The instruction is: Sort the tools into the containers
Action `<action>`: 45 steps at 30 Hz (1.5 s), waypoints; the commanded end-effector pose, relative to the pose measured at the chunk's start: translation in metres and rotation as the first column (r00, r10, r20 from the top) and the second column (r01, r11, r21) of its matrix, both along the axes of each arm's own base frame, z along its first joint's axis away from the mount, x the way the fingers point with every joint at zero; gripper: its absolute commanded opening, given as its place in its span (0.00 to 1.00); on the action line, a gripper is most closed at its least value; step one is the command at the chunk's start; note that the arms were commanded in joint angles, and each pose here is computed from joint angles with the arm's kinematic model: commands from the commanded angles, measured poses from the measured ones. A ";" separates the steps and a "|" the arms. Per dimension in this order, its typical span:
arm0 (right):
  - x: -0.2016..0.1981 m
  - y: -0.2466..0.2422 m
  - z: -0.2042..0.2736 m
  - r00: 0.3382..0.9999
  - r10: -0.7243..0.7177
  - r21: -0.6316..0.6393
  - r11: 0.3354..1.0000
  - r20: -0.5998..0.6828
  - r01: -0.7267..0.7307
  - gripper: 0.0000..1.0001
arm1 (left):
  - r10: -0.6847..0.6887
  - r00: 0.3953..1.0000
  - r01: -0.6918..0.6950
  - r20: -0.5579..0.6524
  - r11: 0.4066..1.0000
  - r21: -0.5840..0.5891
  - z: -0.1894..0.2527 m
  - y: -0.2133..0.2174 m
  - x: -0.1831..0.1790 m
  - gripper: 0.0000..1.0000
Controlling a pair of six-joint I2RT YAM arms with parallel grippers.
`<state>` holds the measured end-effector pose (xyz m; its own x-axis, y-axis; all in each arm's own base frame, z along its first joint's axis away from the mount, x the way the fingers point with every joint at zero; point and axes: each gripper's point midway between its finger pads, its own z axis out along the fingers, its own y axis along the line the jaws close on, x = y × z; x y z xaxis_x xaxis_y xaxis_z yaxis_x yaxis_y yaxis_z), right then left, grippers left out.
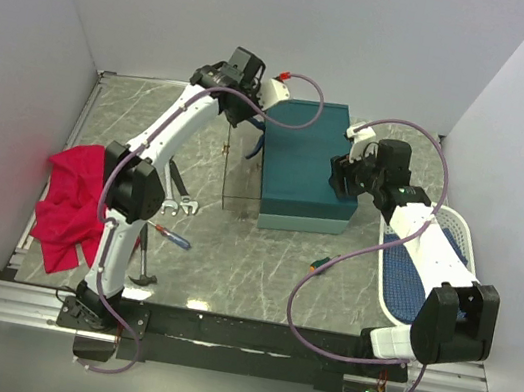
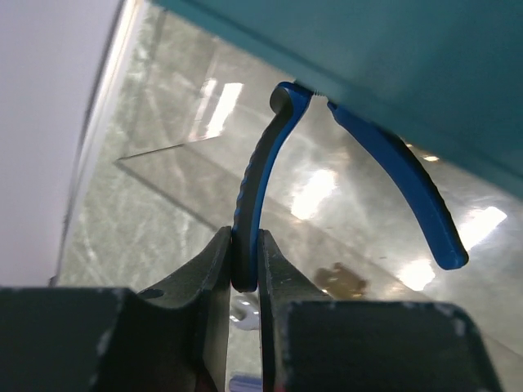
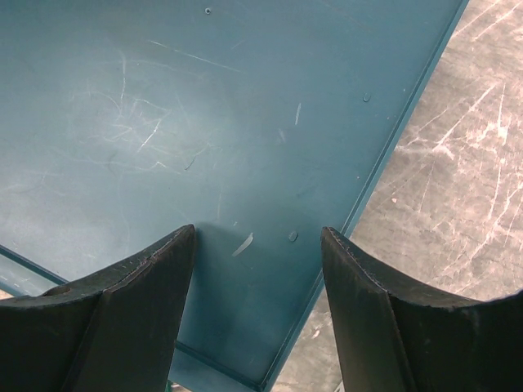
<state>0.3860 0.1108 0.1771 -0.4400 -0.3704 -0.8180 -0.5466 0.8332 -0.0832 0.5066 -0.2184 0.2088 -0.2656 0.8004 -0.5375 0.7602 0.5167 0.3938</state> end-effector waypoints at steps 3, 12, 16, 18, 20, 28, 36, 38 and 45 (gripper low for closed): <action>-0.027 -0.017 -0.048 0.984 -0.032 -0.084 0.996 -0.178 0.018 0.70 | 0.005 1.000 -0.007 -0.030 0.996 -0.090 0.018 -0.019 -0.016 0.01; -0.027 -0.017 -0.050 0.983 -0.032 -0.086 0.996 -0.183 0.016 0.70 | -0.054 0.981 0.003 -0.187 0.965 -0.261 0.017 -0.043 -0.048 0.61; -0.028 -0.016 -0.052 0.981 -0.024 -0.079 0.997 -0.194 0.009 0.70 | -0.030 0.997 0.003 -0.073 0.940 -0.342 0.057 -0.045 -0.044 0.78; -0.027 -0.015 -0.051 0.981 -0.022 -0.078 0.997 -0.191 0.007 0.70 | 0.020 1.000 -0.026 -0.021 0.944 -0.328 0.075 -0.033 -0.039 0.79; -0.024 -0.014 -0.049 0.982 -0.020 -0.075 0.997 -0.186 0.006 0.70 | 0.087 0.996 -0.080 0.005 0.934 -0.348 0.088 -0.023 -0.033 0.79; -0.019 -0.011 -0.017 0.993 0.007 -0.048 0.999 -0.121 -0.013 0.70 | 0.345 0.938 -0.249 0.047 0.760 -0.601 0.140 0.051 -0.022 0.83; -0.066 -0.013 0.020 0.976 0.205 -0.101 0.972 -0.075 -0.212 0.72 | 0.403 0.915 -0.275 0.033 0.681 -0.679 0.109 0.089 -0.059 0.86; -0.083 -0.011 0.022 0.959 0.270 -0.110 0.954 -0.084 -0.278 0.72 | 0.468 0.881 -0.385 -0.071 0.621 -0.682 0.076 0.106 -0.064 0.84; -0.092 -0.006 0.031 0.963 0.262 -0.063 0.962 -0.064 -0.265 0.72 | 0.369 0.912 -0.409 -0.177 0.834 -0.369 -0.042 0.166 -0.113 0.79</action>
<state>0.3011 0.1021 0.2063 -0.3629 -0.5394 -0.7599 -0.7346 0.6673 -0.1228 0.4118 -0.0639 0.1868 -0.5846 0.2029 -0.7856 0.3717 0.9276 -0.0370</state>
